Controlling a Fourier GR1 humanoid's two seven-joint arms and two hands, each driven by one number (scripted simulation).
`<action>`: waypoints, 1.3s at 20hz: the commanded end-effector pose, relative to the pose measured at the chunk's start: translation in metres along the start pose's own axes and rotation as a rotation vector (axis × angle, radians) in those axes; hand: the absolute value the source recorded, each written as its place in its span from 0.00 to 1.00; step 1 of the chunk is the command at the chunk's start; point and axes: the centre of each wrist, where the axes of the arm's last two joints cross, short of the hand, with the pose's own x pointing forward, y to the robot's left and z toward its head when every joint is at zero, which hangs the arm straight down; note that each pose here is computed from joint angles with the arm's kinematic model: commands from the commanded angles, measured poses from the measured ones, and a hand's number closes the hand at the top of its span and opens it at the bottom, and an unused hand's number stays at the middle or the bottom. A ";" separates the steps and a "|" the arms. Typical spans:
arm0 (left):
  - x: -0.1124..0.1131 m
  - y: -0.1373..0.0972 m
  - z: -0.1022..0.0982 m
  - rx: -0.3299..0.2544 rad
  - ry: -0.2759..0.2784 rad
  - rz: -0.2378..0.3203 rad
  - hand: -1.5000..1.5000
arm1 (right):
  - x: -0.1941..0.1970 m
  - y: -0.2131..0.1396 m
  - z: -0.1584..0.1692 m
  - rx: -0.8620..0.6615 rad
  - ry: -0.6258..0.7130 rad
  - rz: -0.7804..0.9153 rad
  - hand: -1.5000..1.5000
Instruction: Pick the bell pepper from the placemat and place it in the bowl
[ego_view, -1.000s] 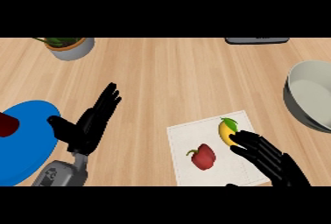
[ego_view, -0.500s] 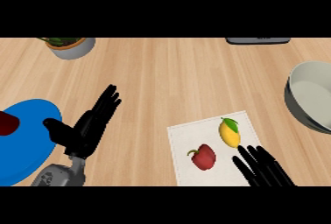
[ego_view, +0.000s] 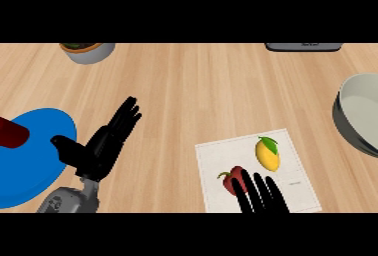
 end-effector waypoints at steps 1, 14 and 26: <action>-0.011 -0.008 0.003 0.011 0.011 0.008 0.50 | 0.035 0.009 -0.018 0.063 0.109 0.053 0.00; -0.002 -0.007 -0.001 0.007 -0.008 0.001 0.50 | 0.029 0.019 -0.035 0.185 0.204 0.131 0.00; 0.016 -0.015 -0.006 -0.013 0.008 0.007 0.50 | 0.012 0.041 -0.060 0.126 0.208 0.138 0.00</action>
